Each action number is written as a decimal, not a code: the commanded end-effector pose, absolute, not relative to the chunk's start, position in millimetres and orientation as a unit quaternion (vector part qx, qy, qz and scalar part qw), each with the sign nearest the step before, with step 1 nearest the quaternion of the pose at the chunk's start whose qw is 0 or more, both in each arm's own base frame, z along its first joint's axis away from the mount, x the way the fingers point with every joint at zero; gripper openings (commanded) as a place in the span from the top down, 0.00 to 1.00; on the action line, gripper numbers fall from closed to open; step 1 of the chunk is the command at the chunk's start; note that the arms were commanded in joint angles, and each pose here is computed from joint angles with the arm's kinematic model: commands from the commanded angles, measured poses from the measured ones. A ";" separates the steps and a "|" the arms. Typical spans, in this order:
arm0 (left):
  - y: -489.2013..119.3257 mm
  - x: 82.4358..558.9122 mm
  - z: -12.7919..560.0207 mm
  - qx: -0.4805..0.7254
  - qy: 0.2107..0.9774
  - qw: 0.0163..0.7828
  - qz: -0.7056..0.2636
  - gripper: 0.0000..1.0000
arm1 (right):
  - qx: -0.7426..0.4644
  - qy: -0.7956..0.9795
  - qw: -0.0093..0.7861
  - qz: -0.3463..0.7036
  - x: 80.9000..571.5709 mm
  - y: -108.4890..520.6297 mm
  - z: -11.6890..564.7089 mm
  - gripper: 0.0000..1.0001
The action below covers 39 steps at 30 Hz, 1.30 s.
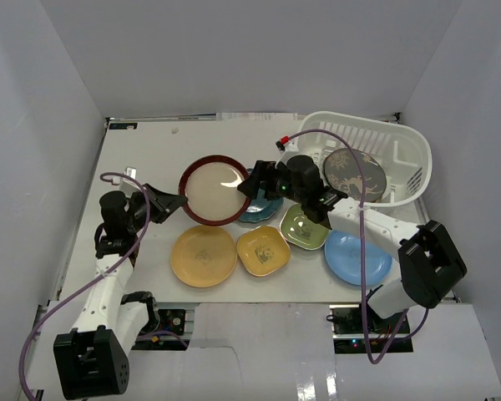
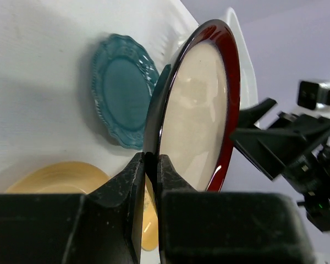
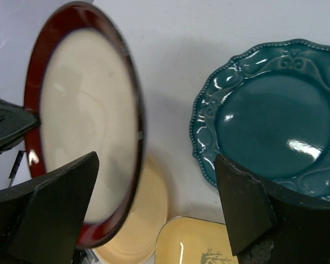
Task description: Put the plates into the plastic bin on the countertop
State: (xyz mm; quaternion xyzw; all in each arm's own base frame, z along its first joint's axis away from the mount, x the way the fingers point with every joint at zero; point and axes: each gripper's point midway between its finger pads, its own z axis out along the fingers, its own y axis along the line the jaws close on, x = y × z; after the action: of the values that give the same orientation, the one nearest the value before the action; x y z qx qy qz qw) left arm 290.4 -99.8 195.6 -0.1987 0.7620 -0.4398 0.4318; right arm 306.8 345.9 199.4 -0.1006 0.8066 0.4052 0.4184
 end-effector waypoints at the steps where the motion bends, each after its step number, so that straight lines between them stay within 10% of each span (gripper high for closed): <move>1: -123.7 279.2 260.8 -0.098 0.709 0.467 -0.520 1.00 | -0.086 0.804 0.418 0.413 309.5 341.0 200.5 0.08; 4: -129.8 274.2 265.1 -0.081 0.703 0.458 -0.537 1.00 | -0.090 0.794 0.405 0.445 300.8 346.1 202.1 0.07; 10: -137.8 272.4 266.9 -0.056 0.707 0.450 -0.543 1.00 | -0.048 0.771 0.384 0.506 297.8 343.9 207.8 0.74; 13: -142.7 273.3 263.7 -0.050 0.712 0.430 -0.552 0.98 | -0.041 0.757 0.372 0.536 292.7 342.6 215.9 0.90; 22: -142.9 290.9 258.3 -0.057 0.728 0.423 -0.537 0.31 | 0.019 0.695 0.483 0.532 322.7 251.2 306.1 0.92; 39: -166.7 373.4 161.8 -0.134 0.830 0.301 -0.450 0.19 | 0.277 0.727 0.560 0.285 386.2 -23.1 246.6 0.92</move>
State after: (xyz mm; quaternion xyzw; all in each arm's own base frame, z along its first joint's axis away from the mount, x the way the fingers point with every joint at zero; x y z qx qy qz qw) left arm 360.5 -164.7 157.5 -0.1460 0.8198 -0.4726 0.2885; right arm 372.2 -27.1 210.8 0.3105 0.7523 0.2556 0.5218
